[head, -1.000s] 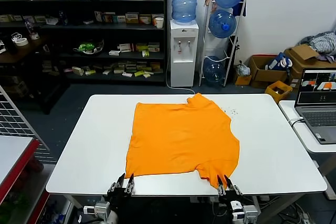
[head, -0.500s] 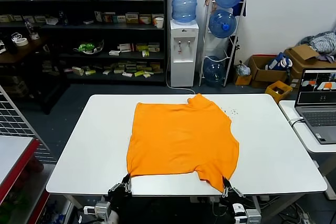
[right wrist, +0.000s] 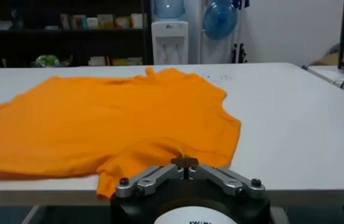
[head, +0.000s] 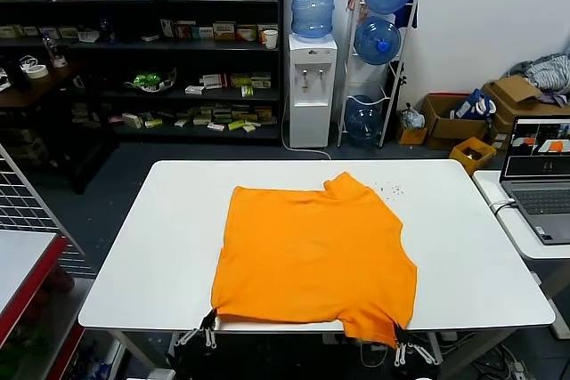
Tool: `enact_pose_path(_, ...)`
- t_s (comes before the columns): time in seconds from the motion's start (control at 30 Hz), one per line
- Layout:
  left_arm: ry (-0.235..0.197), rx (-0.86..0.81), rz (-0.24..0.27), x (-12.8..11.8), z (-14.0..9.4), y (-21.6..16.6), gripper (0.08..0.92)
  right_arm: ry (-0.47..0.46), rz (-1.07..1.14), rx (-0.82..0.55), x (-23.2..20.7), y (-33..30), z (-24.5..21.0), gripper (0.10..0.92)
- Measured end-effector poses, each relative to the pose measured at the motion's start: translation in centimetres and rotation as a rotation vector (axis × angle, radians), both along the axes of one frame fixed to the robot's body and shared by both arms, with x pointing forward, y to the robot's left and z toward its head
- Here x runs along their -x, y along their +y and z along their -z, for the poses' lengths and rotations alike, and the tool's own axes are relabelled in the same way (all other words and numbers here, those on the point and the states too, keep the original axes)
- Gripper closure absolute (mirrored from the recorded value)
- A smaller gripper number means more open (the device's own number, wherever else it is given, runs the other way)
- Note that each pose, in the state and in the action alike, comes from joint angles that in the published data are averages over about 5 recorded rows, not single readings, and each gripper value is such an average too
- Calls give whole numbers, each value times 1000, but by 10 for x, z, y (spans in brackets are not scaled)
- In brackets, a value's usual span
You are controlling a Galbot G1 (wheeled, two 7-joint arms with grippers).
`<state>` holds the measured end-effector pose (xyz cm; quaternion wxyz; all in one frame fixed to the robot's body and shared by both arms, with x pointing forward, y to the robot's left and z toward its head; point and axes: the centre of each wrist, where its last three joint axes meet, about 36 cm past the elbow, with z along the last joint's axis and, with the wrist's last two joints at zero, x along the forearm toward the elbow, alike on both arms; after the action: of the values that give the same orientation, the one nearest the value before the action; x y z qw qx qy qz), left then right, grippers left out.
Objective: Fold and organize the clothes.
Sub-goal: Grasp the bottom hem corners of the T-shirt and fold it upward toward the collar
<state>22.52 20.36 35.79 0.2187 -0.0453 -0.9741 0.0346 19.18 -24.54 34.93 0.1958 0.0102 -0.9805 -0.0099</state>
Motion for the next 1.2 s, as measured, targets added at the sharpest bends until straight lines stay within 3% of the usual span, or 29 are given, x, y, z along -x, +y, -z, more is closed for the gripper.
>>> enact_pose_path(0.27,-53,28,17,-7,-10,9,908,-87,23,-8,-30,-9,-12,898)
enact_pose_path(0.7,-160,25,55,-76,-6,21,908,-123,36,-58,-111,-14,-20,898)
enact_pose_path(1.1,-183,-16,45,-126,10,12,908,-95,19,-86,-173,-8,-15,892)
enact_pose_path(1.2,-178,-26,39,-134,13,10,908,-86,11,-89,-183,-5,-14,842)
